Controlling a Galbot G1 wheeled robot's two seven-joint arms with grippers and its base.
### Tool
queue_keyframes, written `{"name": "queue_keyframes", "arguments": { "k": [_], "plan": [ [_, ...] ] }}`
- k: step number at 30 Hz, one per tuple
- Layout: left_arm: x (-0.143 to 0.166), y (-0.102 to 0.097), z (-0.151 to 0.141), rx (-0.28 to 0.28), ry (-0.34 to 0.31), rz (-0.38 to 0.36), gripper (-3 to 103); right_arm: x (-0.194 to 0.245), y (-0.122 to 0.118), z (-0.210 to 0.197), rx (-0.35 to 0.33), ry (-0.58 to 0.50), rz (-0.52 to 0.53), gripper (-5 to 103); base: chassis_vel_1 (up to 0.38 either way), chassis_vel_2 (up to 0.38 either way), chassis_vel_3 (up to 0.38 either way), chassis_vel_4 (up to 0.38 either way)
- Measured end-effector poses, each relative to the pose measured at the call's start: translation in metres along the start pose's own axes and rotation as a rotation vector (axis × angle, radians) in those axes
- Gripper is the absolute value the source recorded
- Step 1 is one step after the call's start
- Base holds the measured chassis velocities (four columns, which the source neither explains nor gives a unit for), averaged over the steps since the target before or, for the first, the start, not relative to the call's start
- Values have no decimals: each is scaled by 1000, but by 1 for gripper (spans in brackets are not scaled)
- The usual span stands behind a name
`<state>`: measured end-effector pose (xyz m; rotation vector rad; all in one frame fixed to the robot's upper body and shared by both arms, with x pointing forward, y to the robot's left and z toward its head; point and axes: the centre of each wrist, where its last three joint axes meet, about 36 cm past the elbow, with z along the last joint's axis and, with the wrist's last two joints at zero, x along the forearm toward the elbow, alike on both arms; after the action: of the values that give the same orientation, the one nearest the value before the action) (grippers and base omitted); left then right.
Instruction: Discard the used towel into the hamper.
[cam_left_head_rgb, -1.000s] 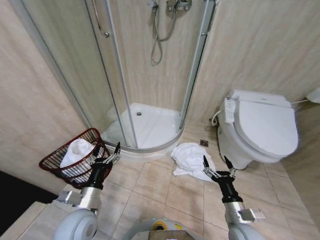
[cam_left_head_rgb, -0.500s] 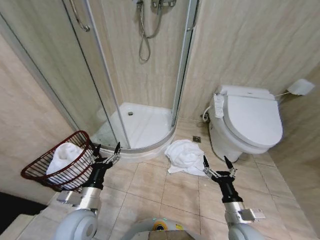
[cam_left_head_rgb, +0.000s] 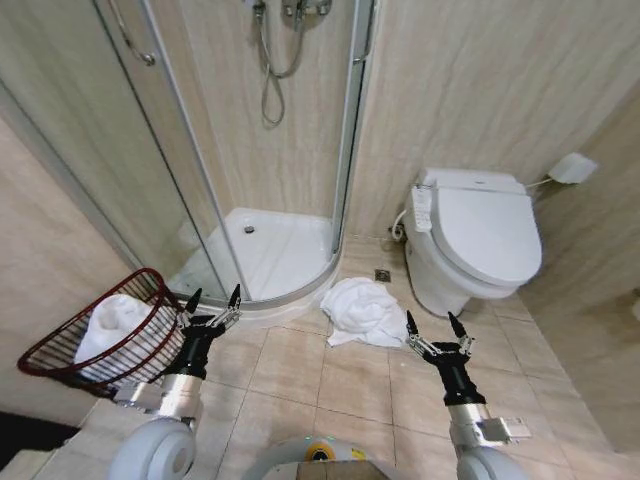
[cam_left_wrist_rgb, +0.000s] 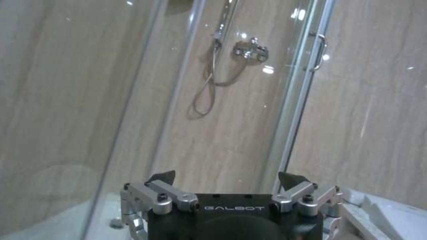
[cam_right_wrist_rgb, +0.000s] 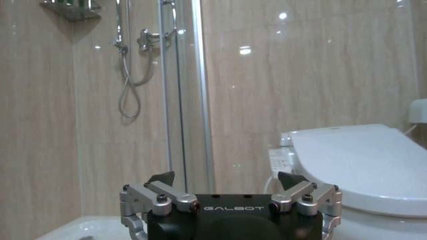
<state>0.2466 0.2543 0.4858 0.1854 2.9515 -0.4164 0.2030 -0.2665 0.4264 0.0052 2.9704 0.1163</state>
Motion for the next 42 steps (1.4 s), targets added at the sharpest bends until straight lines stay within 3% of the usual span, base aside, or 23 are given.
{"name": "queue_keyframes", "arguments": {
  "k": [42],
  "plan": [
    [0,0,0,0,0,0,100,0,0,0,0,0,0,100,-9,-9,-12,-9]
  ]
}}
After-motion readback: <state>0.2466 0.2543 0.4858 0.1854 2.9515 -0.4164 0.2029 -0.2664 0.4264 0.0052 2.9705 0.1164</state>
